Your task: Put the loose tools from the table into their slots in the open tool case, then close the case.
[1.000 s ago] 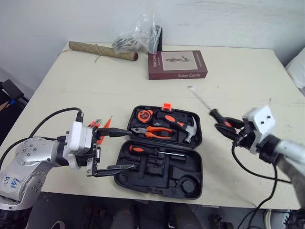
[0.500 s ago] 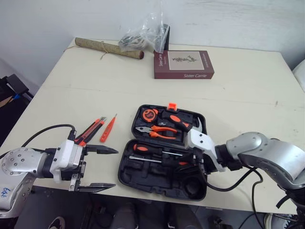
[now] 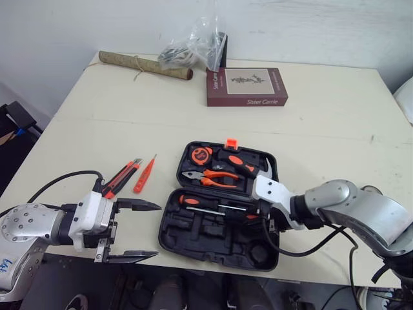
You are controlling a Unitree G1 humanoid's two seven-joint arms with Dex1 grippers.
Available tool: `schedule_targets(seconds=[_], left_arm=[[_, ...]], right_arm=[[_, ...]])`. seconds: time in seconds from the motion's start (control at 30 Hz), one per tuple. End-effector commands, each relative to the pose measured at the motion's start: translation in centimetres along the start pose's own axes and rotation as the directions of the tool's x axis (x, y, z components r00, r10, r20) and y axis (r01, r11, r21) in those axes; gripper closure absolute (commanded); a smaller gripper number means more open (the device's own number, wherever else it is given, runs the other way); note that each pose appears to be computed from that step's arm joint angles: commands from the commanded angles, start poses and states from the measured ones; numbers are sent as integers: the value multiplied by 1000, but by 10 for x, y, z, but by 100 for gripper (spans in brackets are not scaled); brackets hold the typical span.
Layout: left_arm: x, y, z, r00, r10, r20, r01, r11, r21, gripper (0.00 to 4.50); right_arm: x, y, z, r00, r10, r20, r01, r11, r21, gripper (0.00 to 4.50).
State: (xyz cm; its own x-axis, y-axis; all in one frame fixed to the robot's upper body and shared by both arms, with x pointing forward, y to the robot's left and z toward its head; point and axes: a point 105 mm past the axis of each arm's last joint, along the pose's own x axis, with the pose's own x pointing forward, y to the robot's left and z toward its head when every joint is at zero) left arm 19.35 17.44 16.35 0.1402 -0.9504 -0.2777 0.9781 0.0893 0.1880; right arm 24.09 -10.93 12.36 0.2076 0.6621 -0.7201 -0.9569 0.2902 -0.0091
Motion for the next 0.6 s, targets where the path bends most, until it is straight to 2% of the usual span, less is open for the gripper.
schedule_targets(seconds=[0.03,0.6], left_arm=[[2,-2,5,1000,-7,6,7,1000,24,0],[4,0,5,1000,8,9,-8,1000,-1,0]], right_arm=[[-6,-1,-5,999,-16,-30,16,1000,-1,345],[-2,0,-16,999,-7,-52,11,997,75,345]])
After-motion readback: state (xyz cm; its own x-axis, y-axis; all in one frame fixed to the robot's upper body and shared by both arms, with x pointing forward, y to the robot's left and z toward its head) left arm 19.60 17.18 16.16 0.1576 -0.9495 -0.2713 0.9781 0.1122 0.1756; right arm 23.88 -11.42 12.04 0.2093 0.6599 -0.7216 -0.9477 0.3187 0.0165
